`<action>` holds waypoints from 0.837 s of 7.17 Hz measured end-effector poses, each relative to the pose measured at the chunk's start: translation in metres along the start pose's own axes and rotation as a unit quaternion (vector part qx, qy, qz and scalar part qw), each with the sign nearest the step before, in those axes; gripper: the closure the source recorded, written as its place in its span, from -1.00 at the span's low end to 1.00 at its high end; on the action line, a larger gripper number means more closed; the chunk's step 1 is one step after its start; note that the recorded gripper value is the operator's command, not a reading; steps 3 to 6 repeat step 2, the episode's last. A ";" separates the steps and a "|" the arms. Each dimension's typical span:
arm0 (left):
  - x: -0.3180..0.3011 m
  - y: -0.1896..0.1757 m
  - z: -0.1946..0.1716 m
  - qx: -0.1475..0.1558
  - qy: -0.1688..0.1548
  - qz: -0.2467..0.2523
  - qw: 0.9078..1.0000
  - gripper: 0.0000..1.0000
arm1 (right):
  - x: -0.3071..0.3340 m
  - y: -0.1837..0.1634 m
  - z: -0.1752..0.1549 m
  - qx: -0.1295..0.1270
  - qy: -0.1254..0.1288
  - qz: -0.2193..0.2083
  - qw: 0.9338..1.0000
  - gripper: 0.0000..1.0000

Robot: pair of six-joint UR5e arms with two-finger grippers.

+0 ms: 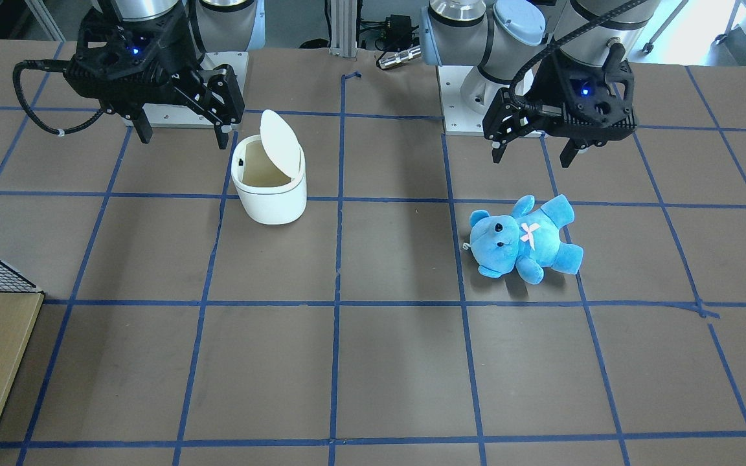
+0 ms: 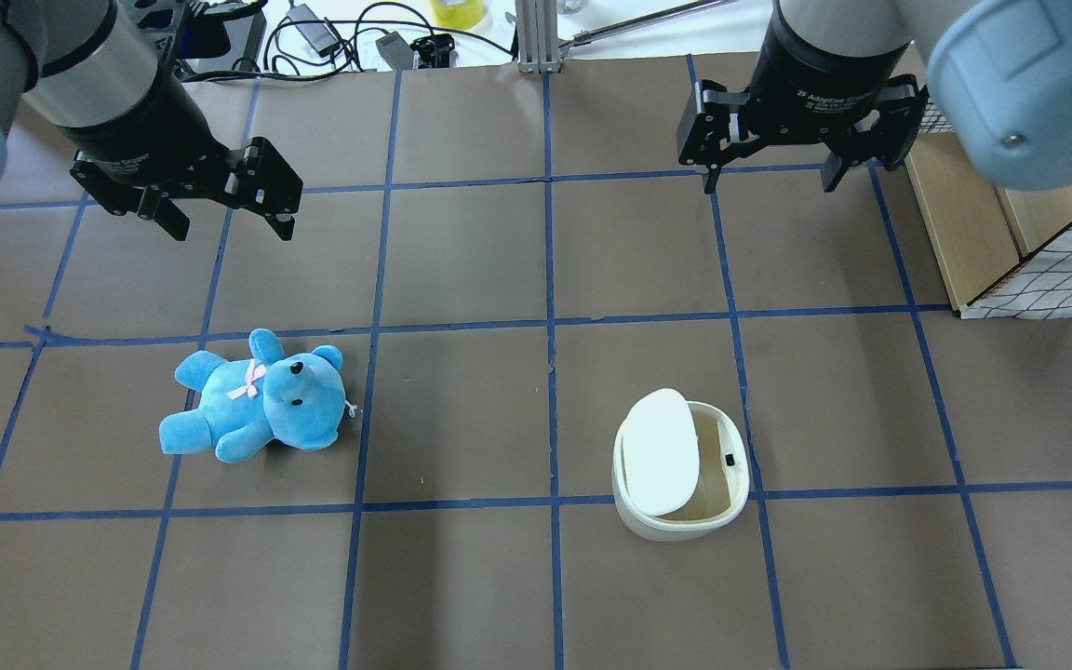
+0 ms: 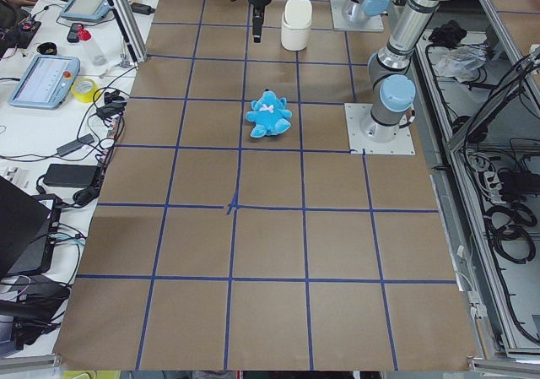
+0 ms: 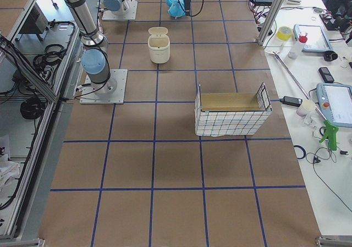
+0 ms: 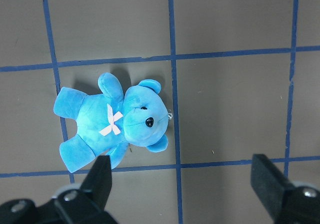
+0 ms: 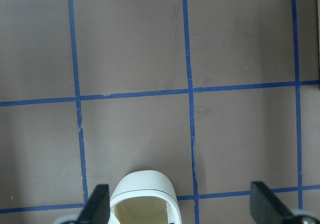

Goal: Open trash can with right arm

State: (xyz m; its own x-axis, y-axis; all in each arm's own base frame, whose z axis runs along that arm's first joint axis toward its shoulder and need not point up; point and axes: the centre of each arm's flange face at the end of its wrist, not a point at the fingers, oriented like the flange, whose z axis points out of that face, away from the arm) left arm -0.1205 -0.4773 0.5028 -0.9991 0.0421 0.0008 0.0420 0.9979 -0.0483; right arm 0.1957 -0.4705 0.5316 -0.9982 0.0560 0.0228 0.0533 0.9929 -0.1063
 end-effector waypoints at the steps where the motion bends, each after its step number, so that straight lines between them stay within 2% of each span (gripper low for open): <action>1: 0.000 0.000 0.000 0.000 0.000 0.000 1.000 -1.00 | -0.001 0.000 0.000 0.000 -0.001 0.000 1.000 -1.00; 6: 0.000 0.000 0.000 0.000 0.000 0.000 1.000 -1.00 | -0.001 0.000 0.000 0.000 -0.003 -0.001 1.000 -1.00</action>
